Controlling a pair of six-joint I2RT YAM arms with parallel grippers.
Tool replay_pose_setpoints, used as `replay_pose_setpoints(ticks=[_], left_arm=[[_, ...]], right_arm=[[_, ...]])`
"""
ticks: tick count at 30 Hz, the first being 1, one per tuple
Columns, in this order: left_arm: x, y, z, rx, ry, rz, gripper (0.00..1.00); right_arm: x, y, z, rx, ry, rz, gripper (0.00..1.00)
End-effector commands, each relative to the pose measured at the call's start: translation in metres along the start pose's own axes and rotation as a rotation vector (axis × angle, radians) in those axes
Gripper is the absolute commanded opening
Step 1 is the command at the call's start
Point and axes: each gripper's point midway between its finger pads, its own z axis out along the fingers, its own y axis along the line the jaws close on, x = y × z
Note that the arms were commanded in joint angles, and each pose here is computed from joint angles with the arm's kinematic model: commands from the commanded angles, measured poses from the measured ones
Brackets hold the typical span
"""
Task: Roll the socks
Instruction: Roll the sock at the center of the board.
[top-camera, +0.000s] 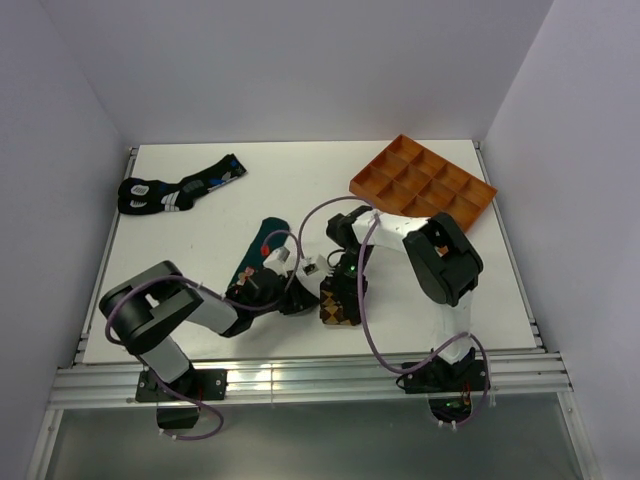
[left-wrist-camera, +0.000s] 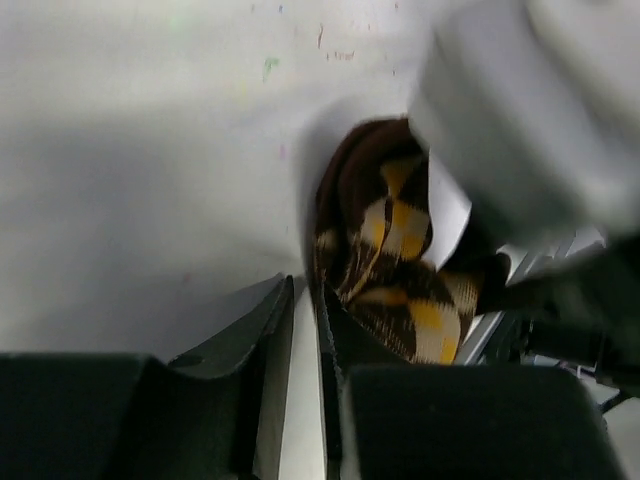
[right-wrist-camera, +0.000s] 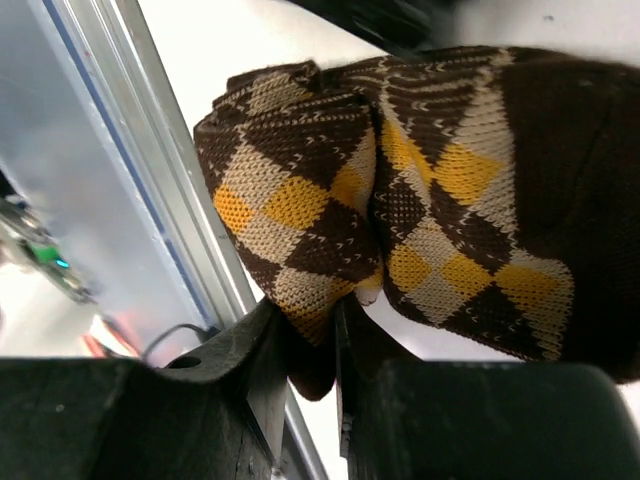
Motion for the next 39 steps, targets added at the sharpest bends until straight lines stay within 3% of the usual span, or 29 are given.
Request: replay_pose_setpoints(ticks=[1, 6, 9, 11, 15, 22, 29, 39], left_arm=[[0.008, -0.001, -0.016, 0.039, -0.022, 0.045, 0.22], [0.006, -0.004, -0.027, 0.05, -0.053, 0.121, 0.22], [0.021, -0.02, -0.037, 0.075, -0.036, 0.245, 0.23], [0.014, -0.029, -0.038, 0.067, -0.087, 0.326, 0.24], [0.008, -0.064, -0.045, 0.136, -0.12, 0.454, 0.38], [-0.002, -0.077, -0.029, 0.106, -0.096, 0.649, 0.5], [0.011, -0.075, -0.006, 0.114, -0.022, 0.721, 0.52], [0.028, -0.056, 0.006, 0.106, 0.022, 0.681, 0.53]], right_arm=[[-0.008, -0.025, 0.004, 0.062, -0.022, 0.055, 0.09], [-0.006, -0.036, 0.008, 0.075, 0.011, 0.111, 0.09], [-0.005, -0.036, 0.008, 0.046, 0.03, 0.139, 0.09], [-0.005, -0.035, 0.006, 0.017, 0.043, 0.154, 0.09], [-0.004, -0.038, 0.004, 0.008, 0.062, 0.157, 0.1], [-0.005, -0.04, 0.003, 0.009, 0.069, 0.162, 0.1], [-0.006, -0.044, 0.002, 0.011, 0.065, 0.169, 0.1], [-0.009, -0.042, -0.001, -0.002, 0.048, 0.173, 0.11]])
